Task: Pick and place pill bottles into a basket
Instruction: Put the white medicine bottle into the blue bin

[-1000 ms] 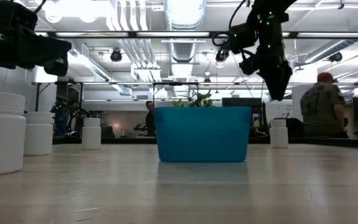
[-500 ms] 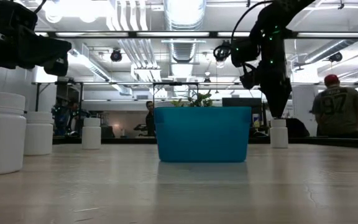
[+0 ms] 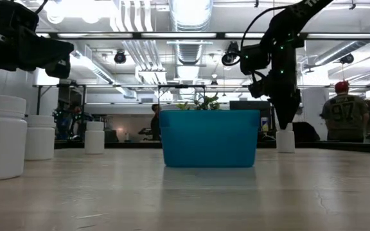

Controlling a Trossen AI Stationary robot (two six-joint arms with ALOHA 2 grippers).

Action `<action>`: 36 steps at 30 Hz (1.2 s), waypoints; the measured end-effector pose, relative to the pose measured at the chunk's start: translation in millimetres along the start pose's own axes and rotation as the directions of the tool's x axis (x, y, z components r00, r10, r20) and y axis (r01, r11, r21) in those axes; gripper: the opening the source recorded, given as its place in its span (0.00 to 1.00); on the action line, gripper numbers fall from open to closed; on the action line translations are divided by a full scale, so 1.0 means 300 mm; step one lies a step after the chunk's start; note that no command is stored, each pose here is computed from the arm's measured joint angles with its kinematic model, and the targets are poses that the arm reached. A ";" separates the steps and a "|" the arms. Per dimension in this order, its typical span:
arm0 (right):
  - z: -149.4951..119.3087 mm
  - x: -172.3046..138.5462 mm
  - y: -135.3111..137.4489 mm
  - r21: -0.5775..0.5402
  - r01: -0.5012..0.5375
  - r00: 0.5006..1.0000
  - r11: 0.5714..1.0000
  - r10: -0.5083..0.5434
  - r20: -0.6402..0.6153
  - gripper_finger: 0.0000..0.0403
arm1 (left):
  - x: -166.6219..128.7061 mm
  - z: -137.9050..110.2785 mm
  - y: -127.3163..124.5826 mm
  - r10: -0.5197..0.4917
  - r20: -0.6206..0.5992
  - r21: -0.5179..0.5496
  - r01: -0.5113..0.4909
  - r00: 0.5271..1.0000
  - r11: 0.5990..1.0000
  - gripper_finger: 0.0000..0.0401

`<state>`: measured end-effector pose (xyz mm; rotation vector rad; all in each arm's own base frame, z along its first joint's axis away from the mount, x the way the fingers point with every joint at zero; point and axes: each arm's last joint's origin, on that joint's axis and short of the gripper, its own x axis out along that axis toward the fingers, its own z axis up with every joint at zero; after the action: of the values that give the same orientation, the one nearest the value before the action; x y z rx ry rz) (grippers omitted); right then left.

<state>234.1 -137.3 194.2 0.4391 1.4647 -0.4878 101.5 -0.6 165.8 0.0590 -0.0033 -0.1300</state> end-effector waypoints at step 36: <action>-0.014 0.034 0.000 -0.026 0.001 1.000 1.000 -0.001 -0.001 0.58 | 0.000 0.000 0.000 0.000 0.000 0.000 0.000 1.000 1.000 0.00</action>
<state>231.0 -135.5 183.9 0.4180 1.4704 -0.4693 101.5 -0.6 165.8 0.0588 -0.0033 -0.1300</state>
